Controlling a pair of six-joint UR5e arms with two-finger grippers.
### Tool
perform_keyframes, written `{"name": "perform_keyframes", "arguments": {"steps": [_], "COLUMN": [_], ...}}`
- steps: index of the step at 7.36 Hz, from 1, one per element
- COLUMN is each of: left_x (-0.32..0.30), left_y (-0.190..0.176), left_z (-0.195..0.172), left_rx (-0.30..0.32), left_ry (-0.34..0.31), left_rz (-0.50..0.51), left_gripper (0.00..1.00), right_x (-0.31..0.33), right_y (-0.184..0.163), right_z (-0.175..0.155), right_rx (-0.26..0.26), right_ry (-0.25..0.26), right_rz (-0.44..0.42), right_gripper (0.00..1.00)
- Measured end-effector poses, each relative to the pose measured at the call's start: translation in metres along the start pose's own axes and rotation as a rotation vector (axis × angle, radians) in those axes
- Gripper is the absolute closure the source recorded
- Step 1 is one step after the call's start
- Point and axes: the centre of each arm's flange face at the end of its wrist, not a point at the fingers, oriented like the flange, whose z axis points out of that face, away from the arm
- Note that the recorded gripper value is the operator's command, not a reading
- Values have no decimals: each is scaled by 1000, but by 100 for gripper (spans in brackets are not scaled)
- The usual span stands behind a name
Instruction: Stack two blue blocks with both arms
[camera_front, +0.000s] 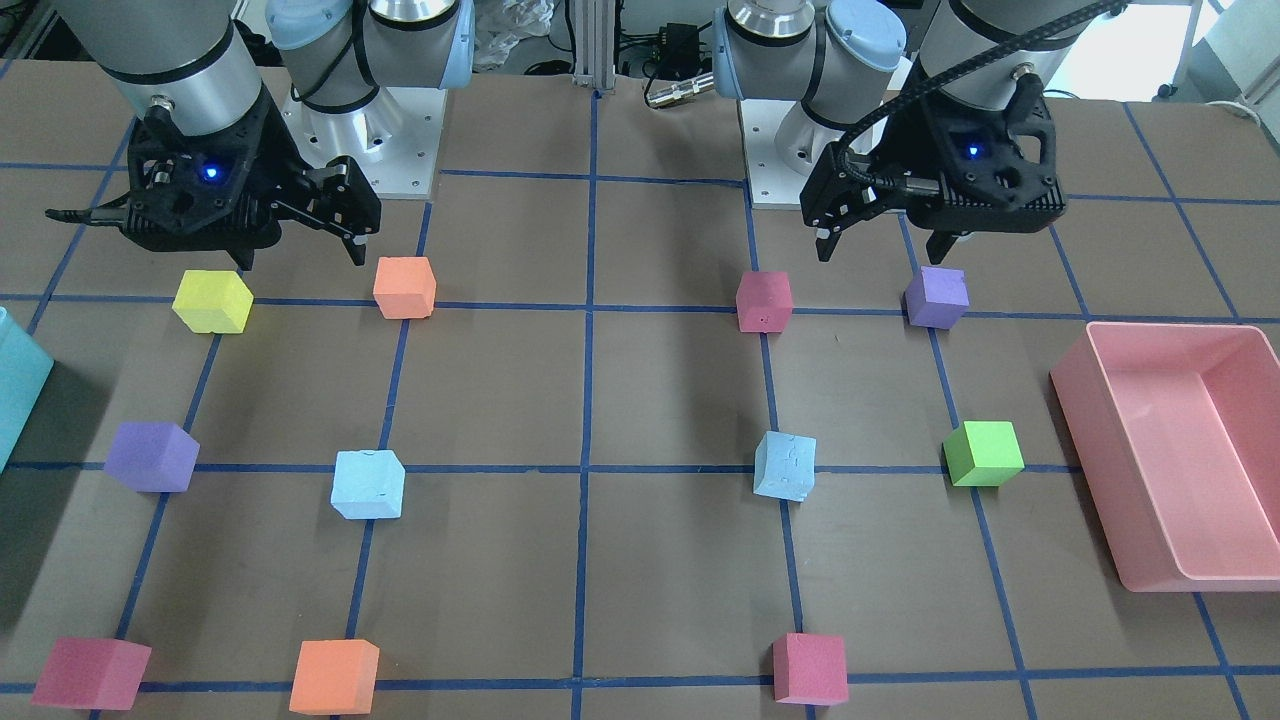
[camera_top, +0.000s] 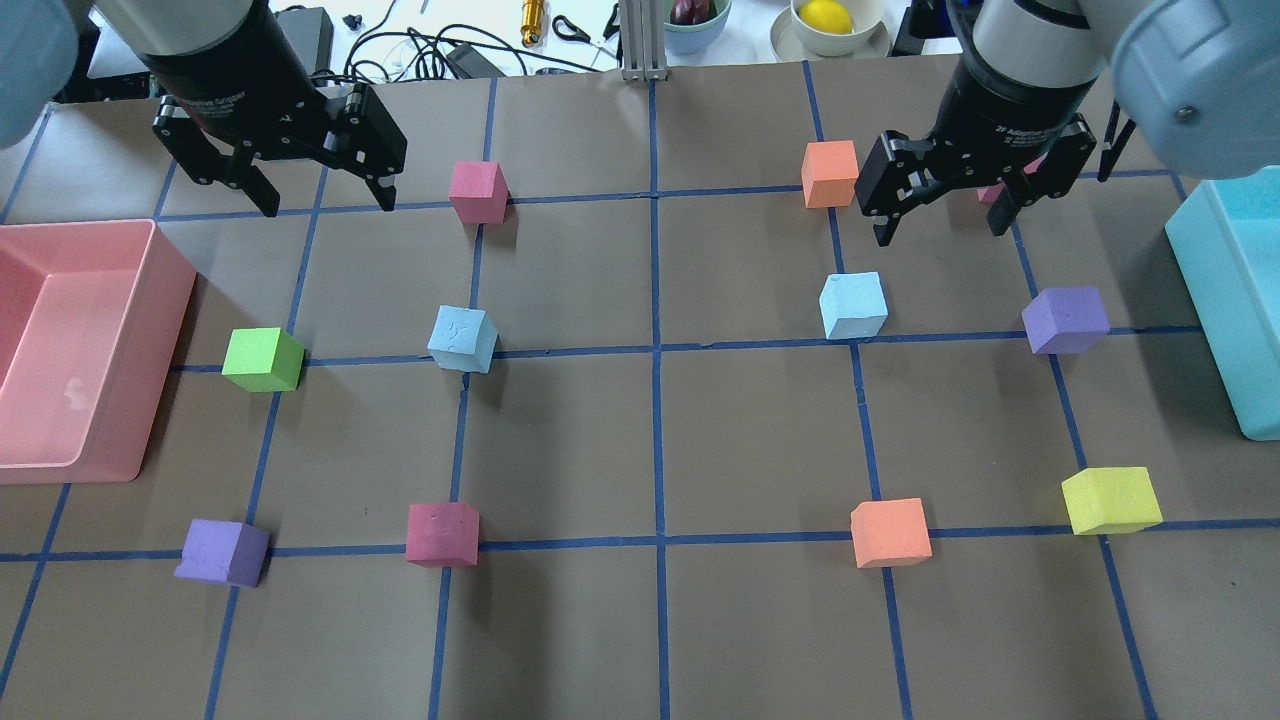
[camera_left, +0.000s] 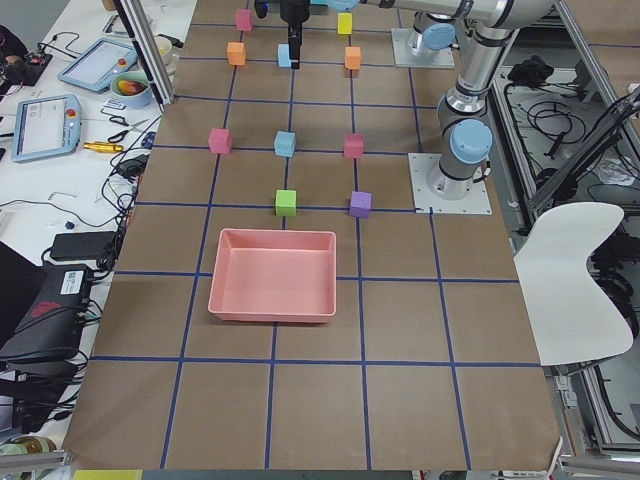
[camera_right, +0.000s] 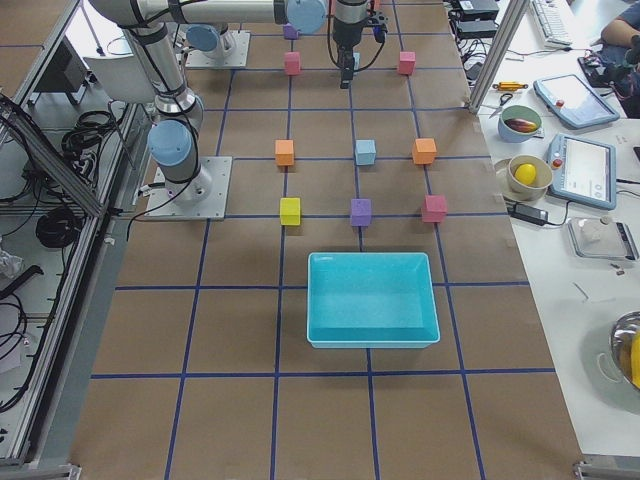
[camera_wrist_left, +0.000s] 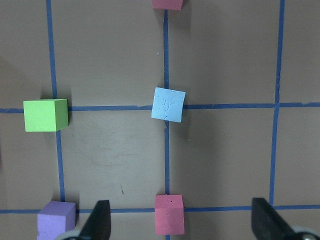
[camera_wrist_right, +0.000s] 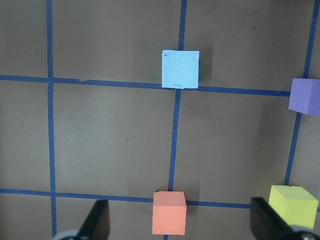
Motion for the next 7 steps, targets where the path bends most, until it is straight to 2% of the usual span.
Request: {"name": "perform_keyframes", "arguments": {"steps": [1, 2, 3, 5, 7], "left_x": [0, -2, -4, -4, -4], "left_y": [-3, -12, -25, -45, -50], "left_z": [17, 47, 84, 161, 238], "left_rx": [-26, -64, -76, -46, -31], "left_ry": [0, 1, 5, 7, 6], "left_rz": [8, 14, 19, 26, 35], "left_gripper": [0, 0, 0, 0, 0], "right_x": [0, 2, 3, 4, 3], "right_y": [-1, -1, 0, 0, 0], "right_z": [3, 4, 3, 7, 15], "right_rx": [-3, -5, -7, -22, -38], "right_ry": [-1, -1, 3, 9, 9], "right_rz": [-1, 0, 1, 8, 8], "right_gripper": [0, 0, 0, 0, 0]}}
